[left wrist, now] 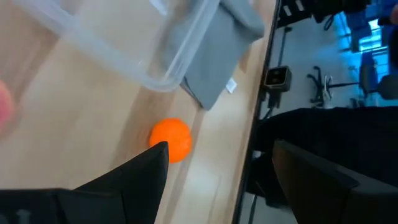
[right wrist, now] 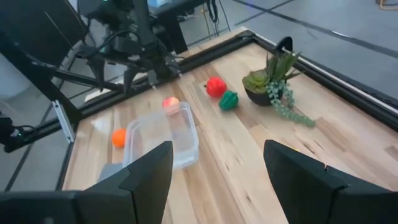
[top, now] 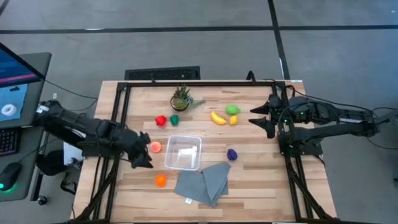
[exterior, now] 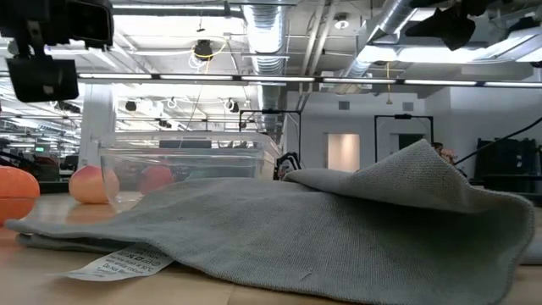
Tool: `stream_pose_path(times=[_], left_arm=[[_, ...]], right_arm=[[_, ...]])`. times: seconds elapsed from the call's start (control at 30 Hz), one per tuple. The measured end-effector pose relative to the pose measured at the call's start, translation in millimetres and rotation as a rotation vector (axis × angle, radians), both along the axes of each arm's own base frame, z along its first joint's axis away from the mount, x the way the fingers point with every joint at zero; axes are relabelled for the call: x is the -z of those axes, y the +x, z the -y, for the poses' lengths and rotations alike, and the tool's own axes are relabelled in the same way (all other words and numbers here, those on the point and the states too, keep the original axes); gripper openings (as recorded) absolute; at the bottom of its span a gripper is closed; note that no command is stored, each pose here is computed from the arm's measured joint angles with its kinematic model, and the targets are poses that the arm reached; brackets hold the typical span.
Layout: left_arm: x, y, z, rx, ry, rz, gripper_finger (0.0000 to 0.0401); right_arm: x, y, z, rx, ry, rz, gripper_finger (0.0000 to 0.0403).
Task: Pick and placing Produce into tupperware
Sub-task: Put the orange into the transparent container
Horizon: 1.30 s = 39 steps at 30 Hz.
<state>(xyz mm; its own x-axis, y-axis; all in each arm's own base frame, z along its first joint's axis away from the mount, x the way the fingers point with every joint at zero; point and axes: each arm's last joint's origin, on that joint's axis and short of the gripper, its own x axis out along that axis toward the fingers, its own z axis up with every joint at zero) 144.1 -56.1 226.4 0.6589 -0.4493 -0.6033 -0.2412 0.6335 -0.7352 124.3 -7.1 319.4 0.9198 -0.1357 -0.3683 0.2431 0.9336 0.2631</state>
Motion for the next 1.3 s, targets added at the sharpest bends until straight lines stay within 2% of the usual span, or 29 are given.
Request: stream_pose_path(times=[0.37,0.87,1.1,1.3], left_arm=[[12.6,-3.6,48.2,-0.080,0.102,-0.090,0.0274],[39.3,2.7,111.1,-0.061,0.360,-0.190,0.0274],[53.6,5.5,128.4,-0.101,0.446,-0.282,0.0274],[54.6,13.2,133.4,-0.144,0.505,-0.227,0.0274]], right_arm=[[-0.8,-8.2,-0.2,-0.008,-0.021,0.003,0.0275],[-0.6,-9.0,-0.3,-0.013,-0.031,-0.001,0.0275],[1.9,-10.1,-0.3,-0.011,-0.023,-0.028,0.0276],[1.9,-10.1,-0.3,-0.011,-0.023,-0.028,0.0276]])
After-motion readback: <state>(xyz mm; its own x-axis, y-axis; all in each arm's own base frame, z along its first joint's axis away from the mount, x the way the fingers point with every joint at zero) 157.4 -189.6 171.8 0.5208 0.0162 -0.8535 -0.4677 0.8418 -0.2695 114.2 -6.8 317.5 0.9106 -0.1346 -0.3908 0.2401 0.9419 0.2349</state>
